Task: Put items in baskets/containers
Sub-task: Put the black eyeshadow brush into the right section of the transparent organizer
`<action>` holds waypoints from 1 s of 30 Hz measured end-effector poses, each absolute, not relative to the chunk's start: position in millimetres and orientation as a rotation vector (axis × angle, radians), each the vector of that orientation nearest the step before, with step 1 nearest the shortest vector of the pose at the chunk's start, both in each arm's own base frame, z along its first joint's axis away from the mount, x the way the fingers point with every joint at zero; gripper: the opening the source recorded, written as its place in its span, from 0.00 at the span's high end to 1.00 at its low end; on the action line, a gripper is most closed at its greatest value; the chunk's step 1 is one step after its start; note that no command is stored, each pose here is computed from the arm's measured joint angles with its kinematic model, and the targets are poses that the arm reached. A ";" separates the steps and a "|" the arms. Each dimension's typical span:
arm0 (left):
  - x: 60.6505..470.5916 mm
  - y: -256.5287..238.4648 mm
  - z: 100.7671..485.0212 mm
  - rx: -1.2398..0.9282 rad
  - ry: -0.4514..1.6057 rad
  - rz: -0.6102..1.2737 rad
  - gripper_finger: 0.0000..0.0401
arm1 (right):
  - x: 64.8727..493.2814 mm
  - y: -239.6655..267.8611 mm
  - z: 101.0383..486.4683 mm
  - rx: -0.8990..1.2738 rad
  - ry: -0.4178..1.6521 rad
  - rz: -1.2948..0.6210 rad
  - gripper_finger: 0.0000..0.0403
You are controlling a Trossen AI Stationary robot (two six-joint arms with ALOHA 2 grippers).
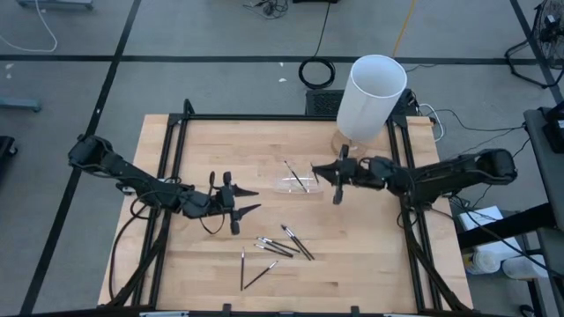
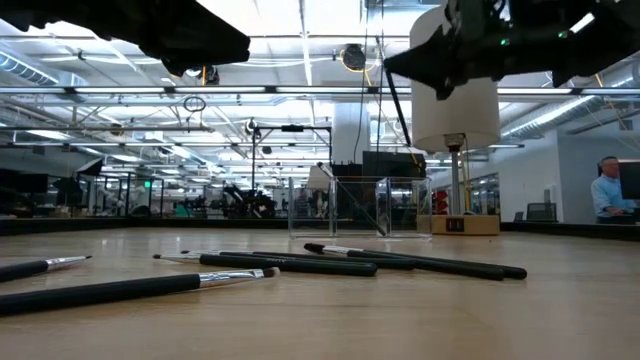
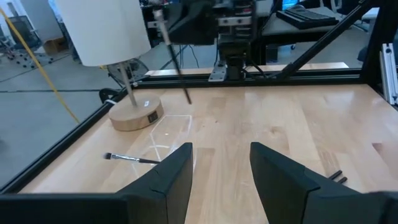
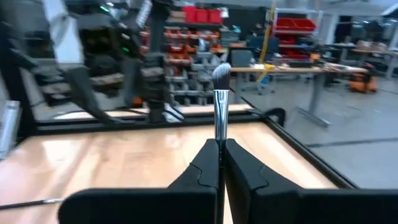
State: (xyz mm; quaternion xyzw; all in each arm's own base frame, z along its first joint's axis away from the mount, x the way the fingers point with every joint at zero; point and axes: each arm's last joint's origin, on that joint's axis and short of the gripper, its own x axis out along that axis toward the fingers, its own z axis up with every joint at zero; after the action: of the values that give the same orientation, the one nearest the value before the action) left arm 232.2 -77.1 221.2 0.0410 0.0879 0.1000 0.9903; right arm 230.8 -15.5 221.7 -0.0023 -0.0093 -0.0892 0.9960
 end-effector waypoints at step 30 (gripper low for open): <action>232.2 -76.9 220.5 0.094 0.184 0.201 0.58 | 250.4 -34.9 148.1 0.020 0.208 -0.354 1.00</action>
State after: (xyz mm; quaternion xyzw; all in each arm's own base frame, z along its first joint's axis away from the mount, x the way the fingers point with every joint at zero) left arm 232.2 -76.9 220.5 0.0467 0.0916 0.1000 0.9897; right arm 250.4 -34.9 148.1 0.0101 0.1033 -0.1756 0.9790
